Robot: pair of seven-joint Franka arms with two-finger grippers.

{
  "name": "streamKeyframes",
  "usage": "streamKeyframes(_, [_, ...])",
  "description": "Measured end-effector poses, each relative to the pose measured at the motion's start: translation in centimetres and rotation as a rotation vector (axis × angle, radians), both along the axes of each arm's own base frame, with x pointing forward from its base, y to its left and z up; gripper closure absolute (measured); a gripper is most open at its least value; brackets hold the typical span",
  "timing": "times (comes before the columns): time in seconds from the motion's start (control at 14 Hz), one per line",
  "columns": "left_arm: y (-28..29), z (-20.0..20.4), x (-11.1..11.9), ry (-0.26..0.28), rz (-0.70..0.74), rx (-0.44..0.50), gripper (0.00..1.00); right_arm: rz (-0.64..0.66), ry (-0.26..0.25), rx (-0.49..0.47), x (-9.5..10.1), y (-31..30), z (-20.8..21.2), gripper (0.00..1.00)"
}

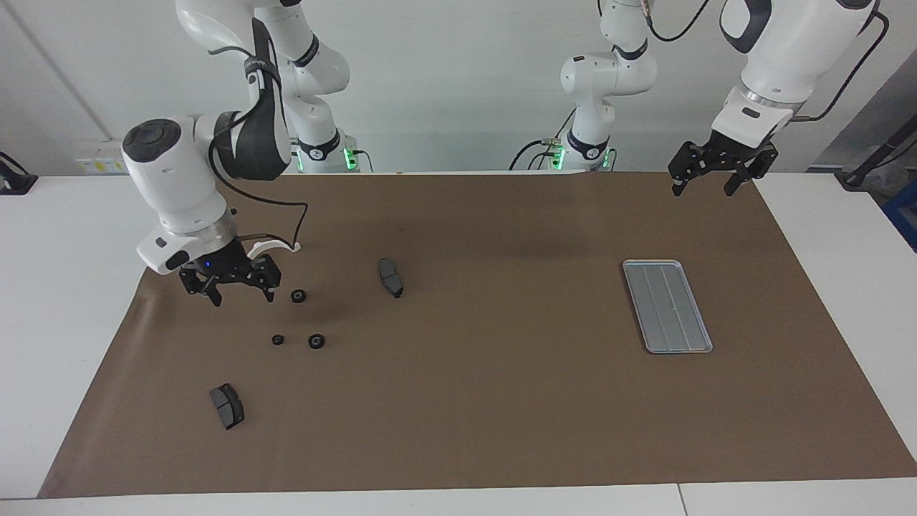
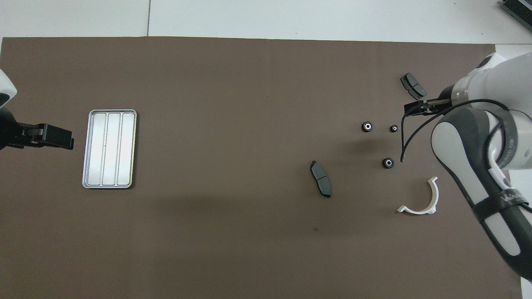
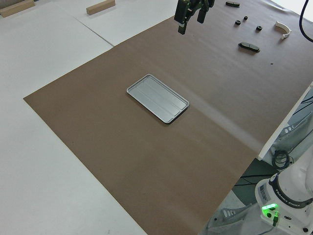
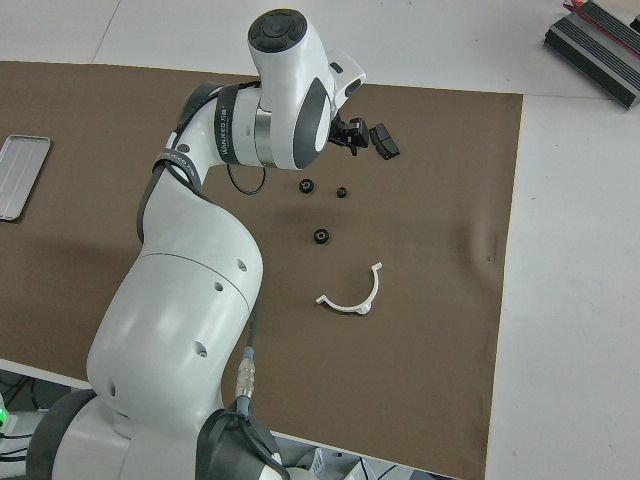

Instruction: Pick bearing gear from pile to tray

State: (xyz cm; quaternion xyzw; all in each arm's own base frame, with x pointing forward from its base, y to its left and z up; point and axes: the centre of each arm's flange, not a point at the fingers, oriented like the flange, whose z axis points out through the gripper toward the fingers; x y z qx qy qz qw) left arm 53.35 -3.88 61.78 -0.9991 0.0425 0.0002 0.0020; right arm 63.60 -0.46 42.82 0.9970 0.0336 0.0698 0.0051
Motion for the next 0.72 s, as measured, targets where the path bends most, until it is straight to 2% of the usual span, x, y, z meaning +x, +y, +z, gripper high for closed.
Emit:
streamKeyframes(0.29, [0.0,0.0,0.0,0.000,0.000,0.000,0.00,0.007,-0.035,-0.004,0.5,0.5,-5.6,0.00])
streamKeyframes(0.72, [0.0,0.0,0.0,0.000,0.000,0.000,0.00,0.009,-0.010,-0.007,-0.2,0.6,-10.9,0.00])
